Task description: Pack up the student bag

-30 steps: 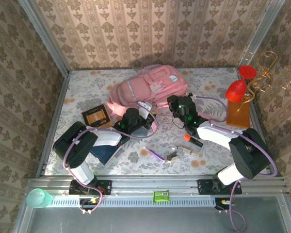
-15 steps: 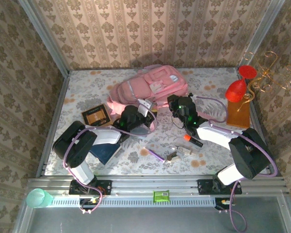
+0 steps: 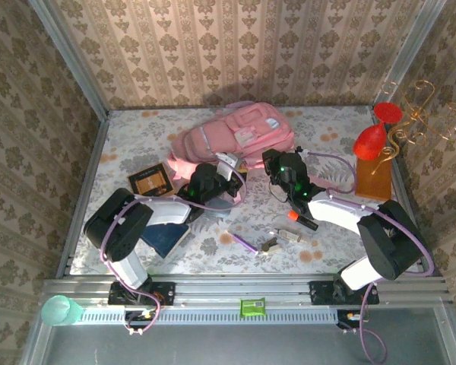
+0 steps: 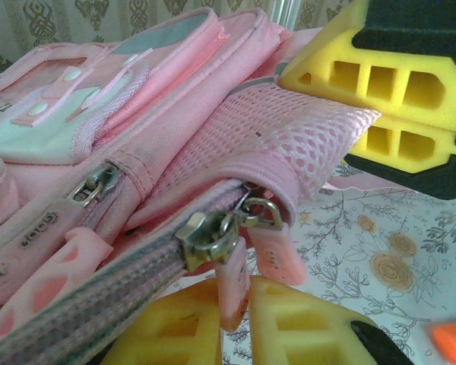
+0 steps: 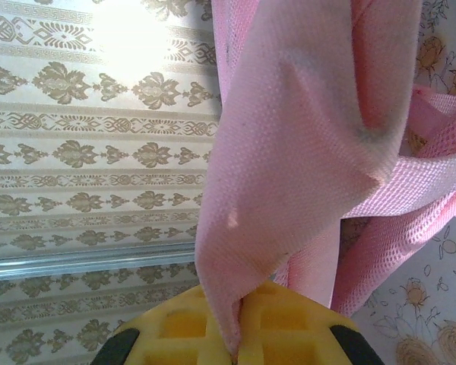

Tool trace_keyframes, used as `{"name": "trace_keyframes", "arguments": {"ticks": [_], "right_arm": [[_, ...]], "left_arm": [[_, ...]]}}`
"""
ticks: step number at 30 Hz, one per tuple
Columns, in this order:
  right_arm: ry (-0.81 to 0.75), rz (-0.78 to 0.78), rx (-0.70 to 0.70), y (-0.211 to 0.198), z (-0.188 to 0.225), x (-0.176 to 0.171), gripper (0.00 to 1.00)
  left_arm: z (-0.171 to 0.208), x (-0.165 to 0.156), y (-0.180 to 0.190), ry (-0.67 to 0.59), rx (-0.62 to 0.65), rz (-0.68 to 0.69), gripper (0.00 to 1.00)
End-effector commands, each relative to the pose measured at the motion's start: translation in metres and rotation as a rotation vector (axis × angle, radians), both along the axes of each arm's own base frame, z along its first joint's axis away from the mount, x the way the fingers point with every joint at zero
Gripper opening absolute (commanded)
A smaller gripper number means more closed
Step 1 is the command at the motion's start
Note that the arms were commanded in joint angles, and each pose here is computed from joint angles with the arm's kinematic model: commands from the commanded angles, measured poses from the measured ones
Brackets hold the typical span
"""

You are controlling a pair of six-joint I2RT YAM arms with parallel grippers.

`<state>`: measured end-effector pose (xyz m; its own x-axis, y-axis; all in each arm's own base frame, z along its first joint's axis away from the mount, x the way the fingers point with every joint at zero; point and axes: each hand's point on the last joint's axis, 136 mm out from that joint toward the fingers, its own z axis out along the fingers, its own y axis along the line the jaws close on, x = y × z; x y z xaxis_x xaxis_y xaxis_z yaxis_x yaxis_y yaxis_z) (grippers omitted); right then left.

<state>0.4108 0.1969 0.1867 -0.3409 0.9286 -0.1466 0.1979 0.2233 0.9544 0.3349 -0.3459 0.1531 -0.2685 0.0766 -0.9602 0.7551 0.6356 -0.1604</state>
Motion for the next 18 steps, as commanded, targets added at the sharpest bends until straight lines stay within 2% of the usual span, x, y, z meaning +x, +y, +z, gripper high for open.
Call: {"name": "trace_keyframes", "arguments": {"ticks": [1, 3, 7, 17, 18], "right_arm": [[-0.051, -0.006, 0.048, 0.005, 0.012, 0.0, 0.0], [-0.047, -0.006, 0.049, 0.005, 0.009, -0.001, 0.0], [-0.042, -0.003, 0.049, 0.006, 0.007, 0.0, 0.0], [-0.029, -0.034, 0.01, -0.003, -0.002, -0.002, 0.0], [-0.024, -0.04, 0.0, -0.005, -0.005, -0.002, 0.0]], "left_arm": [[0.027, 0.015, 0.0, -0.04, -0.089, 0.044, 0.19], [0.026, 0.017, 0.002, -0.027, -0.097, 0.053, 0.24], [0.024, 0.02, 0.003, -0.014, -0.103, 0.07, 0.24], [0.018, 0.021, 0.014, -0.006, -0.115, 0.102, 0.0], [0.017, 0.02, 0.016, -0.002, -0.118, 0.108, 0.0]]}}
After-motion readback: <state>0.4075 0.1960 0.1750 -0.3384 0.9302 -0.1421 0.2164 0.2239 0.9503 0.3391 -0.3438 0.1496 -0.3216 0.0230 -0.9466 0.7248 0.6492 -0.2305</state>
